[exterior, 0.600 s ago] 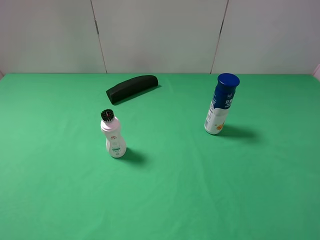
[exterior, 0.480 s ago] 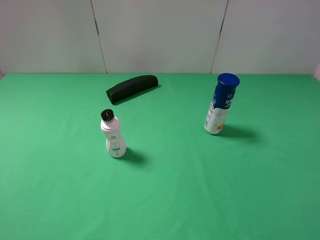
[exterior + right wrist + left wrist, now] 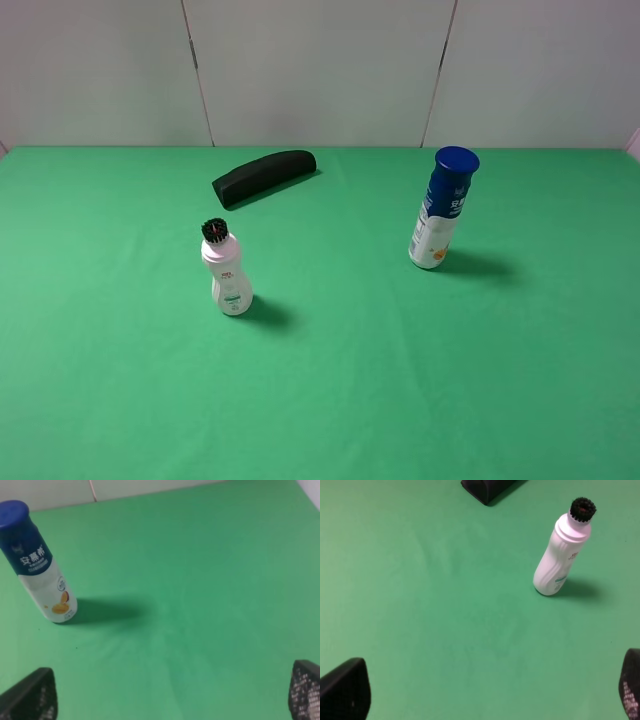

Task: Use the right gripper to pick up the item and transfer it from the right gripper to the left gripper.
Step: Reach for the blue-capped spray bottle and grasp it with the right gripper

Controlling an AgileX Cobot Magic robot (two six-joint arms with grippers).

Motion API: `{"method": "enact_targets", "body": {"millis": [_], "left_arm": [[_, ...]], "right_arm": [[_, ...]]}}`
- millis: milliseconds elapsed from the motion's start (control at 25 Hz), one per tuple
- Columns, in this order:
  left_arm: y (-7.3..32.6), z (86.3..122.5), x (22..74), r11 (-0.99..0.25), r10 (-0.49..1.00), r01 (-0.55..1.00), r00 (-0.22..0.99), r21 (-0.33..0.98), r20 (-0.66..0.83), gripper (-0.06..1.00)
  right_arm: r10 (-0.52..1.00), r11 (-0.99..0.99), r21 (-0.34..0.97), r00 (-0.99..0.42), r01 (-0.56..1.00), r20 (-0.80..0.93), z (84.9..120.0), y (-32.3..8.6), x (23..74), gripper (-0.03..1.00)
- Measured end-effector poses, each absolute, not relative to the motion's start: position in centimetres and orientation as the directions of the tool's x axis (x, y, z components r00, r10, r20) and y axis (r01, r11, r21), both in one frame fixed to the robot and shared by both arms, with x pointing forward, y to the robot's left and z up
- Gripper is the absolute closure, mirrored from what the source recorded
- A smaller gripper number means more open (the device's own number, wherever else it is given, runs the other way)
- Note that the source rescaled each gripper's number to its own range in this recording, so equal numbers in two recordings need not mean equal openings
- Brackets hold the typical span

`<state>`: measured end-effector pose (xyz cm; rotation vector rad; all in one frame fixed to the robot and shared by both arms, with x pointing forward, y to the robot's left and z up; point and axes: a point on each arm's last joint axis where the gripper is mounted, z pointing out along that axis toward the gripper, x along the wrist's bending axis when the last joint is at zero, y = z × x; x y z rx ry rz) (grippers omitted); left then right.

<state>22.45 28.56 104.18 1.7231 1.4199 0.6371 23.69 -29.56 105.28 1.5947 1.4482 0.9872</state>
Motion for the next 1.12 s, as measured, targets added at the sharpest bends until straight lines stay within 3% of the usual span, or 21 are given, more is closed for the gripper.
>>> {"method": "enact_targets", "body": {"millis": [1120], "left_arm": [[28.56, 104.18, 22.45, -0.053, 0.964, 0.563, 0.244, 0.825, -0.104, -0.06]], "right_arm": [[0.997, -0.075, 0.907, 0.061, 0.414, 0.055, 105.29, -29.56, 23.7, -0.03]]}}
